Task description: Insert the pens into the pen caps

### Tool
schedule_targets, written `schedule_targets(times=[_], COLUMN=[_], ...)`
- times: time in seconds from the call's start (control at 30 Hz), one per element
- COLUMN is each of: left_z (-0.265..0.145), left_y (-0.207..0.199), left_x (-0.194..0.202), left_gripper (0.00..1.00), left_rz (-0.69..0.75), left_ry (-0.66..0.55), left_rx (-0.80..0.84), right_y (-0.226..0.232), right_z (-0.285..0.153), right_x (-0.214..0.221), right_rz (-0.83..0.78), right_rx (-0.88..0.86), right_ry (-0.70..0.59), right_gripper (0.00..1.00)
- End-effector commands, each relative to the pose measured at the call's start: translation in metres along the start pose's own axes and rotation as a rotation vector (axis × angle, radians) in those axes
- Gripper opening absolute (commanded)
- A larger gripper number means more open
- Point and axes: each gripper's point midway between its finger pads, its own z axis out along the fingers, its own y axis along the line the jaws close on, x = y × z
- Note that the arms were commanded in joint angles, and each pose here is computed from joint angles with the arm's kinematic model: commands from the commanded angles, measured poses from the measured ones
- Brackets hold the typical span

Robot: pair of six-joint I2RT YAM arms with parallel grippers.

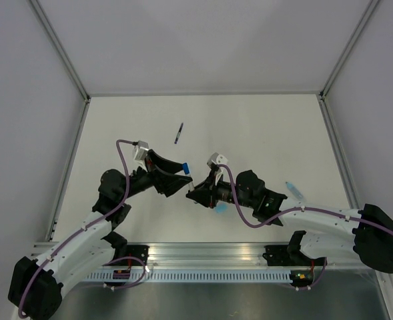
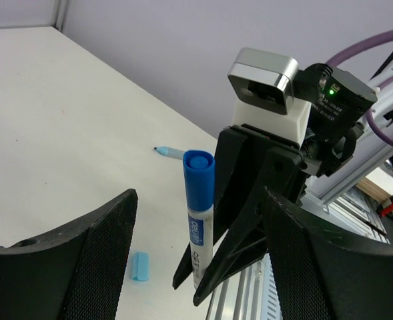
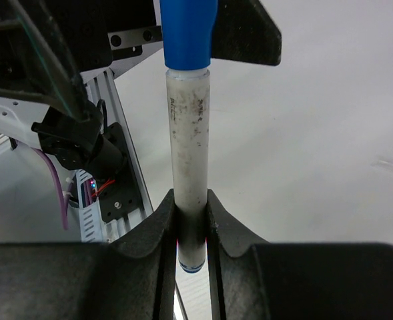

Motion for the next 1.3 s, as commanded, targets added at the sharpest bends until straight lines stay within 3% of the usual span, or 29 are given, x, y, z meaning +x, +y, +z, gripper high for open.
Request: schedule_targets(times=[0.0, 0.37, 1.03, 1.17, 1.23, 1.27], left_z=[0.008, 0.012, 0.018, 0.018, 0.019, 0.019], left_y=[0.004, -0.001, -0.011, -0.006, -0.003, -0.002], left_x=[-0.022, -0.032, -0.045, -0.036, -0.027, -0.022], left_gripper=[0.79, 0.81, 0.67, 0.48, 0.28, 0.08], left_rz=[0.053, 0.038, 0.041, 0.018, -0.003, -0.014], left_ry=[-0.028, -0.045, -0.041, -0.014, 0.018, 0.033], left_rx=[-0.047, -0.035, -0.009, -0.014, -0.007, -0.003], right_y=[0.015, 0.015, 0.015, 0.016, 0.016, 0.017], right_z=[0.004, 0.005, 0.006, 0.006, 0.006, 0.005], right_x=[-0.026, -0.025, -0.024, -0.024, -0.025, -0.025], right_rz=[-0.022, -0.019, -0.018, -0.016, -0.018, -0.019], right_rx=[-0.06, -0.065, -0.065, -0.067, -0.067, -0.068], right_ry=[-0.062, -0.053, -0.044, -0.045, -0.046, -0.049], right_gripper=[0.0, 0.0, 0.0, 0.0, 0.0, 0.0])
